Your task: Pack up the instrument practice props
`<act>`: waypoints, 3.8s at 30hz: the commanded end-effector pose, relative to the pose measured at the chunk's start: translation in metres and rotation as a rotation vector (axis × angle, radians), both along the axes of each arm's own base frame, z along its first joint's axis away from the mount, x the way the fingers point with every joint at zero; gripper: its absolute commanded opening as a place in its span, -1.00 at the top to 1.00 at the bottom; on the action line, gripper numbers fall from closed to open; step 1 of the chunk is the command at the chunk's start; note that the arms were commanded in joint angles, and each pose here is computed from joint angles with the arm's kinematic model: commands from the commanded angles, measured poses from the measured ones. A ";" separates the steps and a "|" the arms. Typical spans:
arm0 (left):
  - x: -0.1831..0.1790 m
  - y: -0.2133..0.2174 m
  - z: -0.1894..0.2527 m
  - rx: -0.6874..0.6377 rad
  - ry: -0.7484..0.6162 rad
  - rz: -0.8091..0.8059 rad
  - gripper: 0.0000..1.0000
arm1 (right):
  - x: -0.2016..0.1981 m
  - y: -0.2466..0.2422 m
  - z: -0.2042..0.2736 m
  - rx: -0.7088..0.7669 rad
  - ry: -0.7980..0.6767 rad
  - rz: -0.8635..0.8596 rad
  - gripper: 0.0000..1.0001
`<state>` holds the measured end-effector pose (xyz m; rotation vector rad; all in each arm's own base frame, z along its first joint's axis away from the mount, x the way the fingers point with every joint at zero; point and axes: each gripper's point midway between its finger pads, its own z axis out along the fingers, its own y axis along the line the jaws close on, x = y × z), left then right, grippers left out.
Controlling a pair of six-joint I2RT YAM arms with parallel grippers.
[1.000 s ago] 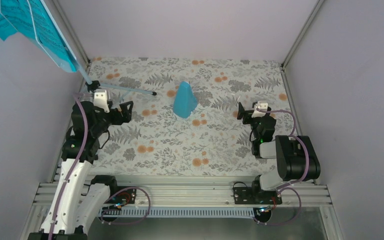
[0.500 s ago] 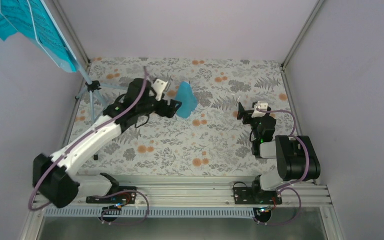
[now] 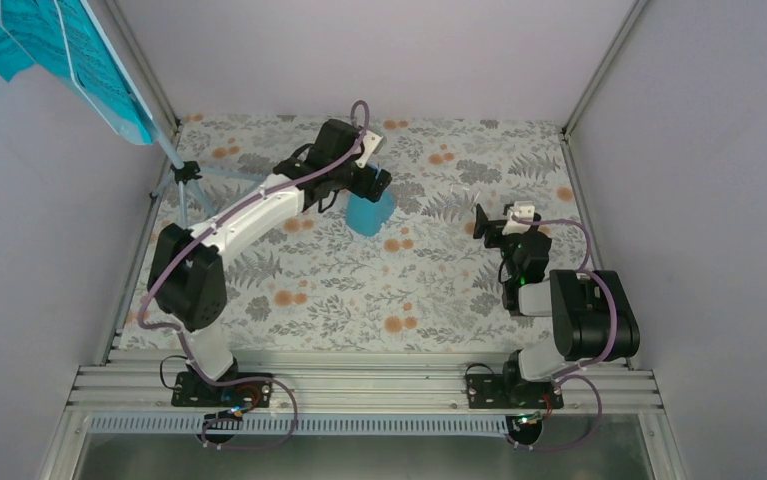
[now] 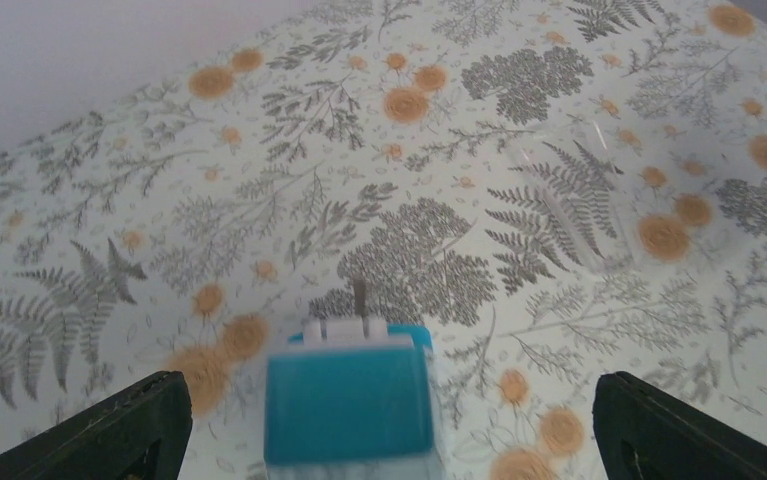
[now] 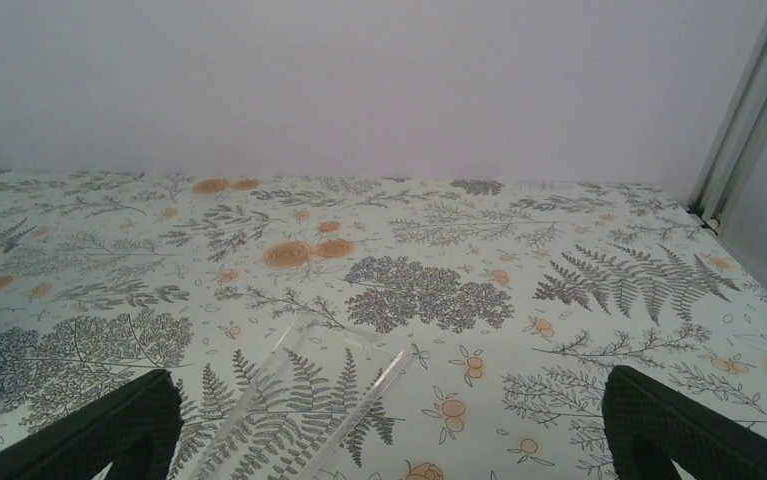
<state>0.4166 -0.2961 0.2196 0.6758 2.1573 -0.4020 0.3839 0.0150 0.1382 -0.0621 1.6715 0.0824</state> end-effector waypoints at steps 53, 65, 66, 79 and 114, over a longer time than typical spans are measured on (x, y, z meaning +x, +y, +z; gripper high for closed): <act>-0.140 0.008 0.059 -0.218 -0.215 -0.352 -1.00 | 0.006 -0.003 0.013 -0.010 -0.050 0.000 -0.99; -0.128 0.099 0.028 -0.345 -0.054 0.167 -1.00 | 0.010 0.002 0.031 -0.014 -0.015 0.020 -0.99; -0.133 0.101 0.020 -0.358 -0.025 0.176 -1.00 | 0.015 -0.006 0.042 0.056 0.026 -0.045 -0.99; -0.196 0.090 -0.073 -0.557 0.324 0.166 -0.73 | -0.042 0.062 0.096 0.591 0.379 0.244 -0.99; -0.180 0.061 -0.162 -0.401 0.545 0.222 0.05 | -0.129 0.208 -0.101 0.477 1.062 0.474 0.30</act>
